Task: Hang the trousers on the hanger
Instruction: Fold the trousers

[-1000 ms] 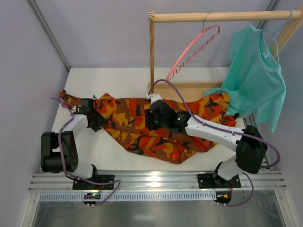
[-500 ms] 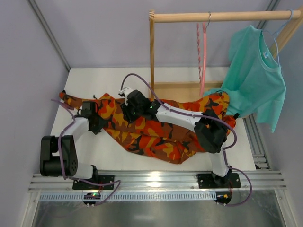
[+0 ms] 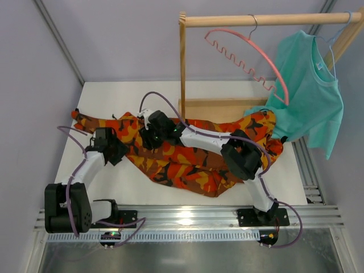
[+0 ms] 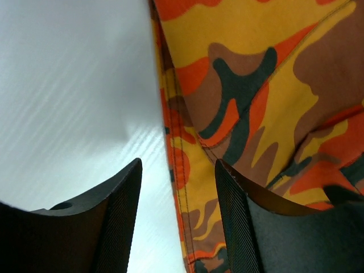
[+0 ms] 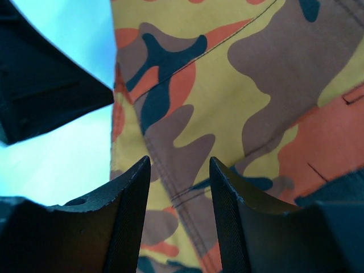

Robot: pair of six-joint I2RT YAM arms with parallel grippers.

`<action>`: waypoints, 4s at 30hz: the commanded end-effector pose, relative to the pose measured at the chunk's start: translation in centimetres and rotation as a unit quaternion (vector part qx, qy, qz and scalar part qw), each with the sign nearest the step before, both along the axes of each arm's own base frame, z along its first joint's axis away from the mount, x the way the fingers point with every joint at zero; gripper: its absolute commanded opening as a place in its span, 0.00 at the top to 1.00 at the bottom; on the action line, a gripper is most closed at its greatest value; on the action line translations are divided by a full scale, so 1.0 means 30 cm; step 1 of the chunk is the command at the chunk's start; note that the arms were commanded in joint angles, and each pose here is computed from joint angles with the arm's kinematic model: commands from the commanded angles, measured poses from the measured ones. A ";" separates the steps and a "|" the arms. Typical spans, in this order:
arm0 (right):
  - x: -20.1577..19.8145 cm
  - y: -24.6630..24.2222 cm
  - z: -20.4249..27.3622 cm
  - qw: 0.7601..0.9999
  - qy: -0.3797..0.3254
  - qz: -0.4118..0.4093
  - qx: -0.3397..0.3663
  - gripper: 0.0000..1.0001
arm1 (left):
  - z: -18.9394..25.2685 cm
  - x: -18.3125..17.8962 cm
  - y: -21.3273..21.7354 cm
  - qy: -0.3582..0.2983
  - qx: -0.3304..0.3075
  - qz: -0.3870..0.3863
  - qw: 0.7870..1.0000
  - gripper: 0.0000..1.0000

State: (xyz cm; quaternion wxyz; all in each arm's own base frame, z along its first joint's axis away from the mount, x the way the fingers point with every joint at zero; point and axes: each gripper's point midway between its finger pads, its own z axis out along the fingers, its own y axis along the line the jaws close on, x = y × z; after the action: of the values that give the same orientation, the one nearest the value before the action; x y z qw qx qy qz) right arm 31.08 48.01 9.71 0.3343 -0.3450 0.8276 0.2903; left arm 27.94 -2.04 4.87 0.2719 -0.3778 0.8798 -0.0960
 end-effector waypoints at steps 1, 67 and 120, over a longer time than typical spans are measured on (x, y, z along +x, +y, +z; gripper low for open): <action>0.052 0.049 -0.026 0.999 -0.031 0.008 -0.002 0.50 | 0.041 0.075 -0.078 -0.045 -0.053 -0.044 0.997 0.45; 0.074 0.117 0.019 0.988 -0.109 -0.096 -0.051 0.96 | -0.026 0.003 -0.007 -0.040 -0.018 0.023 0.999 0.47; 0.211 0.051 -0.017 0.985 -0.060 -0.160 -0.014 0.96 | 0.130 -0.254 0.293 0.134 0.208 0.173 0.953 1.00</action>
State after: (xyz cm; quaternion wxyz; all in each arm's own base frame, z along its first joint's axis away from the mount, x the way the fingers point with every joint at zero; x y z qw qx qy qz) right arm 36.63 48.10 5.43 0.3900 -0.2338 0.8736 0.1733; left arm 22.74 5.50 7.88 0.2494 -0.4449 0.8482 0.1427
